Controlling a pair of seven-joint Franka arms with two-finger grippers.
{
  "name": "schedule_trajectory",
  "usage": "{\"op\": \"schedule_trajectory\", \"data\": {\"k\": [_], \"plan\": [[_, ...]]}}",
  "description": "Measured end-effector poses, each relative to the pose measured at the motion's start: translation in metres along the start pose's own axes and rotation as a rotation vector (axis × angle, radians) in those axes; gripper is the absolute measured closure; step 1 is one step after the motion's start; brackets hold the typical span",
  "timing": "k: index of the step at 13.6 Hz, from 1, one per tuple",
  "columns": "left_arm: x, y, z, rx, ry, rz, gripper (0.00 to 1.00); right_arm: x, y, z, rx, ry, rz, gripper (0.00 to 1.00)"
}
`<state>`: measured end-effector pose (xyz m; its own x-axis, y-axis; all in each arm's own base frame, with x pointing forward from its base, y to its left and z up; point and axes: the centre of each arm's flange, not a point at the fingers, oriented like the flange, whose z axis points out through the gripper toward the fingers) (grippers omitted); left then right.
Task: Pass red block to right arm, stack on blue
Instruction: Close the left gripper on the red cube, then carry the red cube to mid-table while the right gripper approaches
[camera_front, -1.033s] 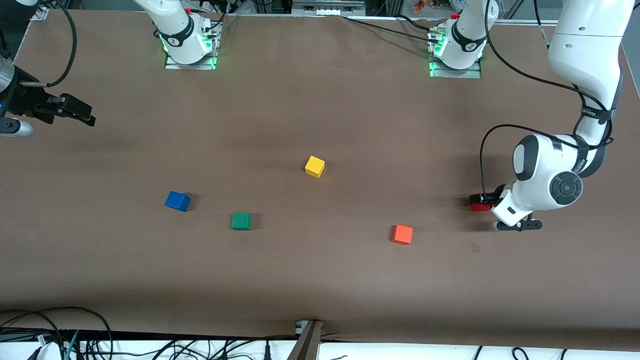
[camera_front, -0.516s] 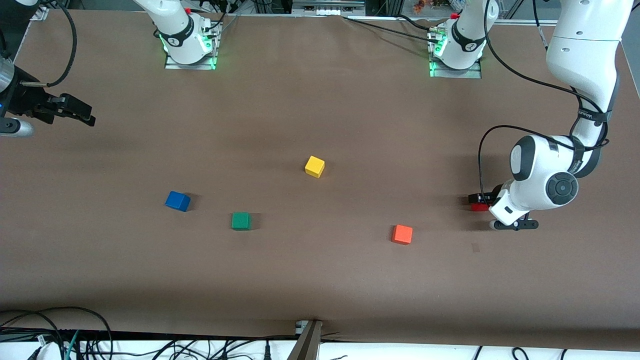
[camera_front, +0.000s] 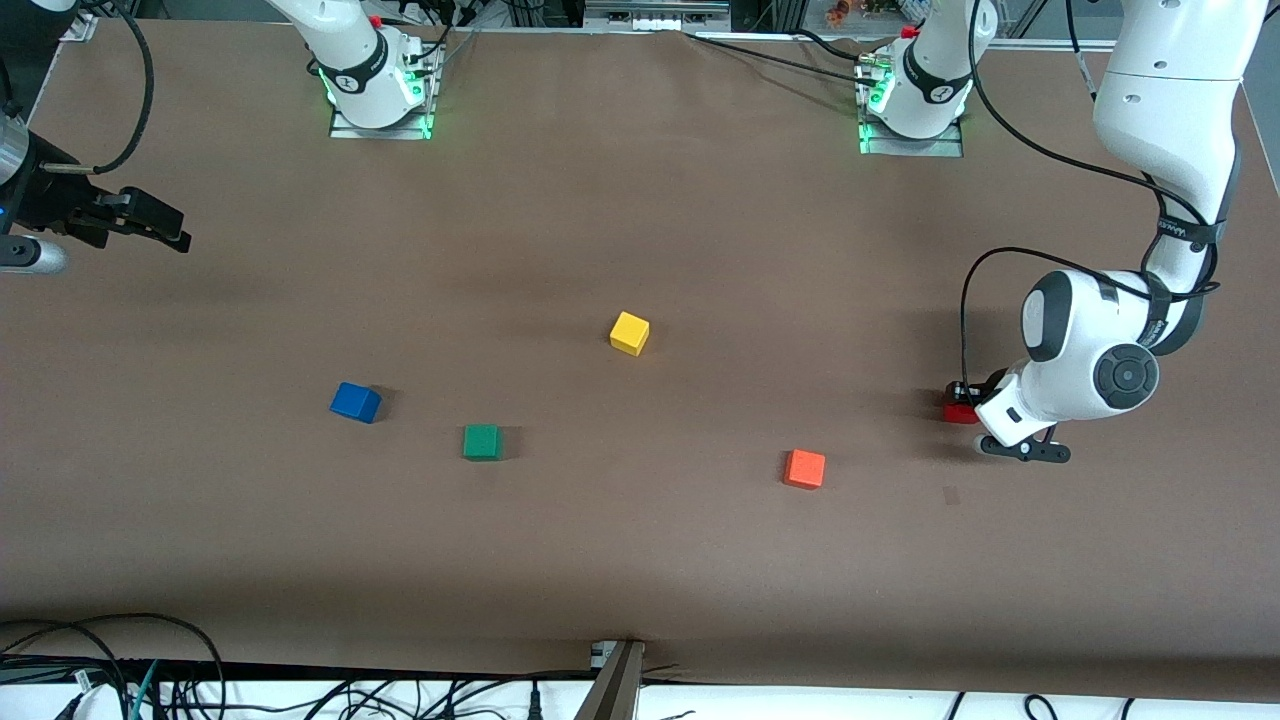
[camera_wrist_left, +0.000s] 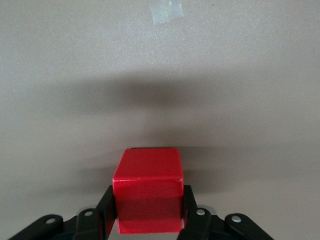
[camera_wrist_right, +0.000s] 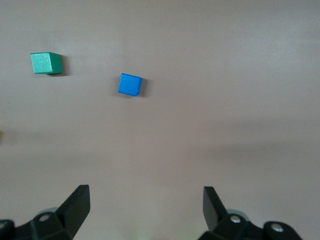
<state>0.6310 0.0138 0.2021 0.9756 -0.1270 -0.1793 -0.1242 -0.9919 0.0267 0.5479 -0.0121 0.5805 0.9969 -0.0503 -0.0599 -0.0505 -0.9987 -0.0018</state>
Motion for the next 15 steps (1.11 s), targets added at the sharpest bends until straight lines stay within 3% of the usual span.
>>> {"op": "schedule_trajectory", "data": {"k": [4,10,12,15], "plan": [[0.007,-0.003,-0.038,0.012,0.016,0.299,0.45,0.0,0.0,0.0,0.0,0.0,0.0,0.0],[0.007,0.003,-0.103,0.049,0.085,0.599,0.45,0.0,0.0,0.0,0.0,0.0,0.001,0.0],[0.004,0.007,-0.118,0.006,0.118,0.685,0.45,0.0,0.0,0.0,0.0,-0.001,0.0,0.0],[0.002,0.025,-0.128,-0.114,0.187,0.804,0.45,-0.002,-0.002,0.003,0.007,-0.024,-0.003,0.0]]}}
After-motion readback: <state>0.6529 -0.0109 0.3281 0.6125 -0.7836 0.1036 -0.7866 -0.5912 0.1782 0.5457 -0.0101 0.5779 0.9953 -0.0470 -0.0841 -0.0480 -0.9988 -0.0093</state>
